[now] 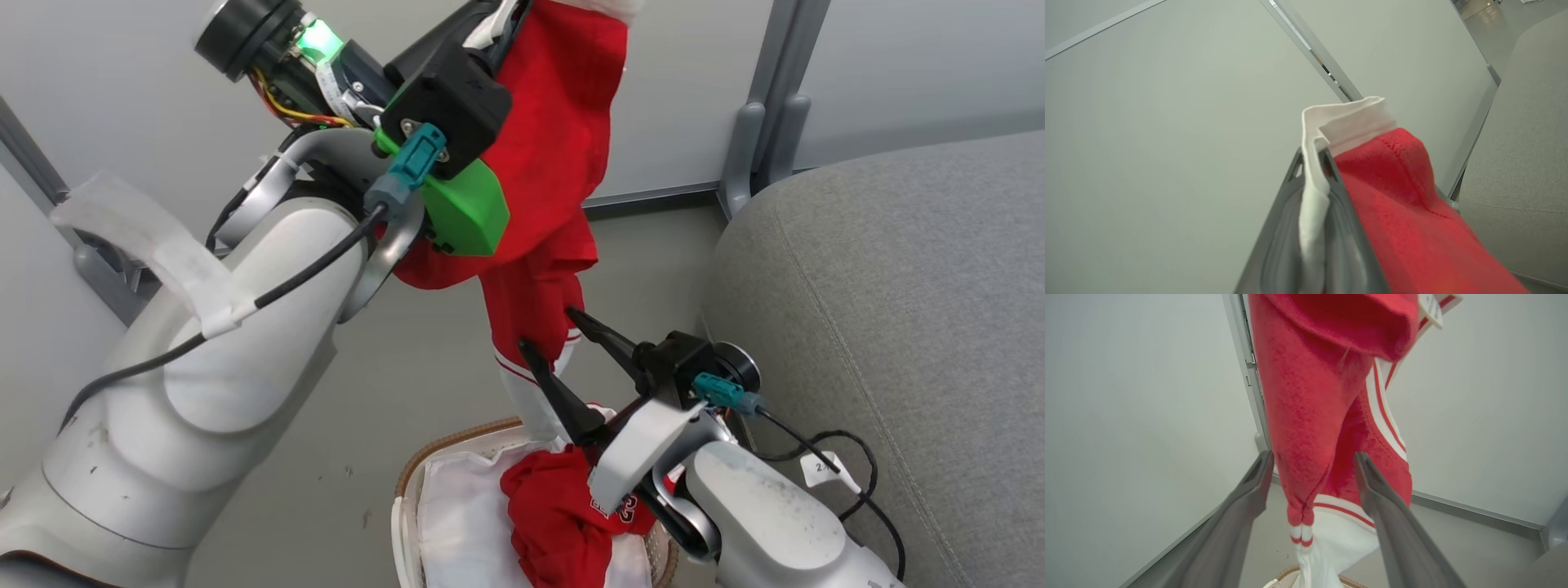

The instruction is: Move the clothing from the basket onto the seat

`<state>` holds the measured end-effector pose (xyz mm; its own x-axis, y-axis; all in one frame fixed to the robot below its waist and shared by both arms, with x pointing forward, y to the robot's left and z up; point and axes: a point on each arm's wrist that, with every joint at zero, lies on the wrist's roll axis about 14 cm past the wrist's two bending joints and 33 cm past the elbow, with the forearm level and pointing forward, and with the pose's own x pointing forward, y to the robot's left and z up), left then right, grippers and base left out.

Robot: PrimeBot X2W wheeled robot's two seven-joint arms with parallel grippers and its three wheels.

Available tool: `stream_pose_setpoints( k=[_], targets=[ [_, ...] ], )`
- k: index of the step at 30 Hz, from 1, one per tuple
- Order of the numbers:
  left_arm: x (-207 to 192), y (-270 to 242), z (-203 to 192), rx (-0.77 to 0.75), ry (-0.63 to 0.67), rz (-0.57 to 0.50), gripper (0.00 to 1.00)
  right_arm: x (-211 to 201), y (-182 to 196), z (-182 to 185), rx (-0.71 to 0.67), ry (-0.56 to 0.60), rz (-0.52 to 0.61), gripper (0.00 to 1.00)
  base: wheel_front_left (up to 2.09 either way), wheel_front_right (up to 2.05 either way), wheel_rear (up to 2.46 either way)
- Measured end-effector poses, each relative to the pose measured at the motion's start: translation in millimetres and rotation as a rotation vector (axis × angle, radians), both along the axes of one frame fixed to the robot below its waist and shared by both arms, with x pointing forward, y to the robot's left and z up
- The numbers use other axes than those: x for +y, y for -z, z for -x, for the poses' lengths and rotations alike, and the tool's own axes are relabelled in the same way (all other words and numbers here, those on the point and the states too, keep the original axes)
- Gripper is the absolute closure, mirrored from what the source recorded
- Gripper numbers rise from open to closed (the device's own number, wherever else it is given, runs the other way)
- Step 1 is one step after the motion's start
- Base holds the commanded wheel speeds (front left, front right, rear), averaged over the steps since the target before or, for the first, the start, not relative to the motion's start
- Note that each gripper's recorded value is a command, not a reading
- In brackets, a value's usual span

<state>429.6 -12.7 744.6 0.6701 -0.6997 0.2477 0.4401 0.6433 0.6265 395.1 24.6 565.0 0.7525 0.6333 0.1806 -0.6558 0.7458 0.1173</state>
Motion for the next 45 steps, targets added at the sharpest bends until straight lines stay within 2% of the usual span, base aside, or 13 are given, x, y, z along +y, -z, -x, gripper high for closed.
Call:
stream_pose_setpoints(
  k=[8, 10, 11, 13, 14, 21, 23, 24, 25, 26, 32, 40, 45],
  targets=[
    [-6, 4, 10, 0.020, 0.025, 0.009, 1.00, 13, -32, -18, -0.056, -0.030, -0.030, 0.02, 0.00, 0.00, 0.00],
    [-1, 6, 9, 0.030, 0.015, 0.012, 1.00, 14, -44, -20, -0.079, -0.029, -0.061, 0.53, 0.00, 0.00, 0.00],
    [1, 7, 9, 0.033, 0.009, 0.012, 1.00, 12, -49, -21, -0.088, -0.025, -0.071, 0.60, 0.00, 0.00, 0.00],
    [6, 12, 7, 0.051, -0.004, 0.021, 1.00, 11, -55, -22, -0.109, -0.017, -0.076, 0.89, 0.00, 0.00, 0.00],
    [10, 17, 5, 0.066, -0.014, 0.025, 1.00, 10, -57, -22, -0.115, -0.014, -0.079, 1.00, 0.00, 0.00, 0.00],
    [34, 56, -7, 0.204, -0.074, 0.131, 1.00, -2, -60, -19, -0.129, 0.022, -0.102, 1.00, 0.00, 0.00, 0.00],
    [41, 72, -9, 0.262, -0.085, 0.181, 0.67, -7, -58, -18, -0.125, 0.036, -0.106, 1.00, 0.00, 0.00, 0.00],
    [44, 80, -9, 0.286, -0.090, 0.203, 0.37, -9, -57, -18, -0.123, 0.042, -0.107, 1.00, 0.00, 0.00, 0.00],
    [47, 89, -9, 0.317, -0.101, 0.245, 0.11, -12, -55, -18, -0.118, 0.050, -0.109, 1.00, 0.00, 0.00, 0.00],
    [50, 98, -9, 0.345, -0.109, 0.270, 0.00, -14, -54, -19, -0.116, 0.058, -0.109, 1.00, 0.00, 0.00, 0.00],
    [49, 154, 6, 0.489, -0.121, 0.386, 0.00, -31, -50, -23, -0.112, 0.112, -0.109, 1.00, 0.00, 0.00, 0.00],
    [37, 215, 35, 0.635, -0.111, 0.458, 0.00, -56, -47, -32, -0.112, 0.195, -0.102, 1.00, 0.00, 0.00, 0.00],
    [32, 234, 45, 0.687, -0.114, 0.496, 0.00, -69, -44, -39, -0.112, 0.241, -0.089, 1.00, 0.00, 0.00, 0.00]
  ],
)
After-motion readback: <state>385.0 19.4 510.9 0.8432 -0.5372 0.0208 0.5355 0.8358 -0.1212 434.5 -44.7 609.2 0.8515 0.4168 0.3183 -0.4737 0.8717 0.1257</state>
